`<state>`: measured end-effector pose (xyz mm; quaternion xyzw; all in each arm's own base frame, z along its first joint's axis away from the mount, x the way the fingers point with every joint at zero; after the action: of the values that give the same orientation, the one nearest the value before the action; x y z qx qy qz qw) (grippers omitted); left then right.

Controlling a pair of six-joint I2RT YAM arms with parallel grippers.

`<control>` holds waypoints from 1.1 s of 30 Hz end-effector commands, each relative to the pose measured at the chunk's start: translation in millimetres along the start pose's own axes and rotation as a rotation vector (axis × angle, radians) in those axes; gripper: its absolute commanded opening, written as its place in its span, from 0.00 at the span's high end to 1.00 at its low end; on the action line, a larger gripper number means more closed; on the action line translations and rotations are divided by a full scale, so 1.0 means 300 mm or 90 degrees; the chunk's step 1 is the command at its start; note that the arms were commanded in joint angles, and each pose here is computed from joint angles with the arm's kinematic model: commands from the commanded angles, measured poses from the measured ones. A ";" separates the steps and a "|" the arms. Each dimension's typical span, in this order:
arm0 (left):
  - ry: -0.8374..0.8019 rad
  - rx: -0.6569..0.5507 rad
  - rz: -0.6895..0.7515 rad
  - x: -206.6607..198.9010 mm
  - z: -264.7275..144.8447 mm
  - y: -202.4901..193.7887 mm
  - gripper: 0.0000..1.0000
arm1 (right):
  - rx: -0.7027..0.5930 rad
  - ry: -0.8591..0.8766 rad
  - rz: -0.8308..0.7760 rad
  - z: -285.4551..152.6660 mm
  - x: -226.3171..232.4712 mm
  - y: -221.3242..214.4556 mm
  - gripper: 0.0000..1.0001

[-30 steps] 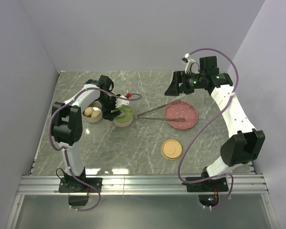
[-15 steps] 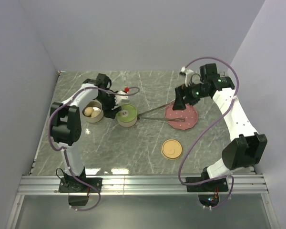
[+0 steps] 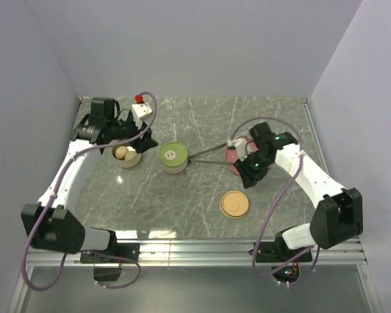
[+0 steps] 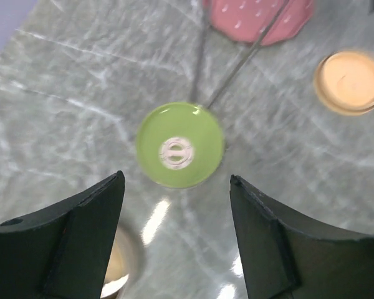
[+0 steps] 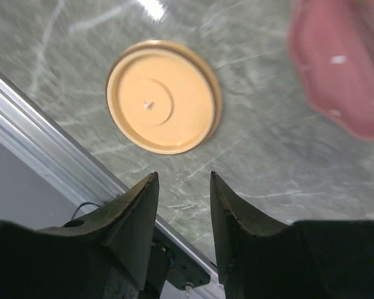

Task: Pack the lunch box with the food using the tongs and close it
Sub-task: Pick up the lid of the lunch box with the right arm

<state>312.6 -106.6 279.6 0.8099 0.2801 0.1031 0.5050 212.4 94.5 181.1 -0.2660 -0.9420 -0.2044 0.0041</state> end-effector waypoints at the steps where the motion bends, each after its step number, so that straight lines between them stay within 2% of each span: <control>1: -0.057 -0.096 -0.094 -0.086 -0.002 0.017 0.26 | 0.041 -0.073 -0.021 0.096 -0.016 0.007 0.55; 5: -0.035 -0.125 -0.079 -0.129 -0.046 0.010 0.26 | 0.074 -0.073 -0.011 0.183 -0.026 0.007 0.55; 11: -0.015 -0.104 -0.079 -0.140 -0.056 -0.041 0.26 | 0.082 -0.072 -0.019 0.255 -0.031 0.027 0.55; 28: -0.009 -0.116 -0.109 -0.143 -0.068 -0.066 0.25 | 0.119 -0.068 -0.040 0.390 -0.038 0.003 0.57; 32: -0.015 -0.121 -0.115 -0.147 -0.072 -0.064 0.26 | 0.134 -0.057 -0.041 0.418 -0.039 -0.018 0.62; 33: -0.015 -0.121 -0.117 -0.148 -0.074 -0.064 0.26 | 0.138 -0.052 -0.041 0.423 -0.034 -0.025 0.67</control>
<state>263.3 -106.4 267.6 0.7394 0.3516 0.0718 0.5697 228.6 133.4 75.8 -0.2457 -0.9642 -0.0997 -0.0052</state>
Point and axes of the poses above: each gripper's point midway between its finger pads, its own z axis out along the fingers, its own x axis along the line the jaws close on, y = z × x, the point moved 6 cm from there along -z, back along the fingers, and after that the axes turned 13 degrees about -z, right-handed, at the moved point
